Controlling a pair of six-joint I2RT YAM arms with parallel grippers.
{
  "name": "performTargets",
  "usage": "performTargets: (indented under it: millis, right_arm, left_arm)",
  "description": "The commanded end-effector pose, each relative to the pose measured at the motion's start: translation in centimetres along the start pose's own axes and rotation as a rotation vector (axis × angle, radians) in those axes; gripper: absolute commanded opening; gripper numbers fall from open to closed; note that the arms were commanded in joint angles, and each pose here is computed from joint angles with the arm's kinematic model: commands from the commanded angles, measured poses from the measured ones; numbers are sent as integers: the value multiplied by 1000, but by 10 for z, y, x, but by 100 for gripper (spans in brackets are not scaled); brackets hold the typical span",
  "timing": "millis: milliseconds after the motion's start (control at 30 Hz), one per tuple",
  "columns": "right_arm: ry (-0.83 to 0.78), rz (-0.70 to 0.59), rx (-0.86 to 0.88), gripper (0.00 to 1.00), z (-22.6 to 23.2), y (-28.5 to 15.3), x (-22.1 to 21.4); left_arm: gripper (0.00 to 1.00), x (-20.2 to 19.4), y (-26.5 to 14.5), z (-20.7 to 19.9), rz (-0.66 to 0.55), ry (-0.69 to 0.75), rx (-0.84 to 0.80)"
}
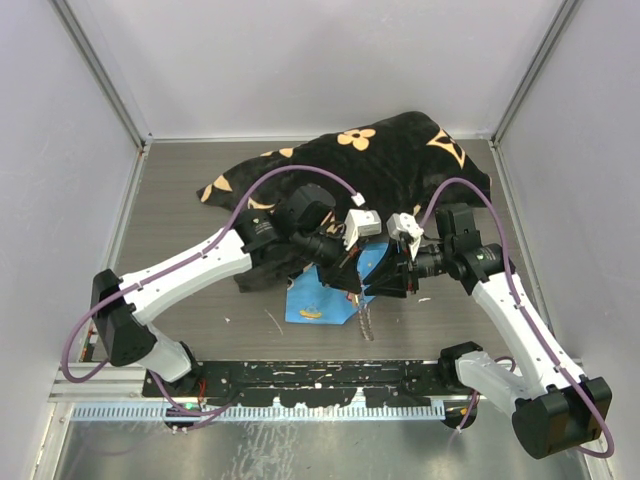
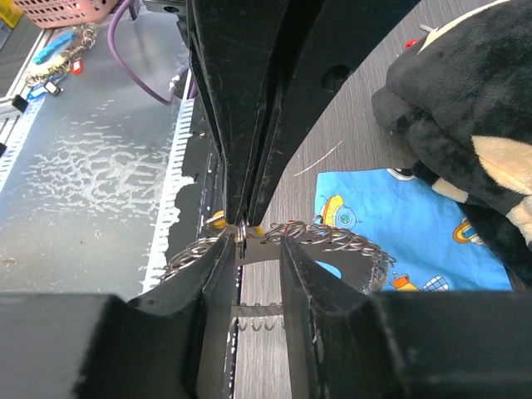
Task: Remove the keys from the keyring
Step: Remove the key from the keyring.
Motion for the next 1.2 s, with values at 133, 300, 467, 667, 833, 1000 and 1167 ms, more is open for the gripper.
performTargets:
  millis: [133,300,467,667,833,1000,1167]
  right_arm:
    - [-14,-23,49,21,4,4,5]
    - [-19,-25,53,2,5,4,5]
    - [-34,-29,59,1,9,3,9]
    - [-43,-55,58,1,11,-2,12]
    - [-45,-87,51,1,11,-8,10]
    - [-49,-112,54,1,13,-13,12]
    - [-48,-130,63,1,14,-15,13]
  left_arm:
    - [0,19,2,-4,-83,33,-49]
    - [0,19,3,-4,-81,26,-51]
    - [1,18,2,-4,-86,20,-37]
    - [14,17,-5,-5,-192,12,26]
    - [42,23,-19,-9,-427,-8,114]
    - [72,18,-42,-15,-642,-39,212]
    - [72,13,-45,-19,-741,-127,184]
Point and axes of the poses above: each gripper's point midway between its finger pads, its own y axis out along the fingers, its own z axis along the line the jaws close on, x = y × z, the point moved 7 cm from there along -y, back along the fingers, and after that the axes turned 9 degrees about y, right-handed, at the moved point
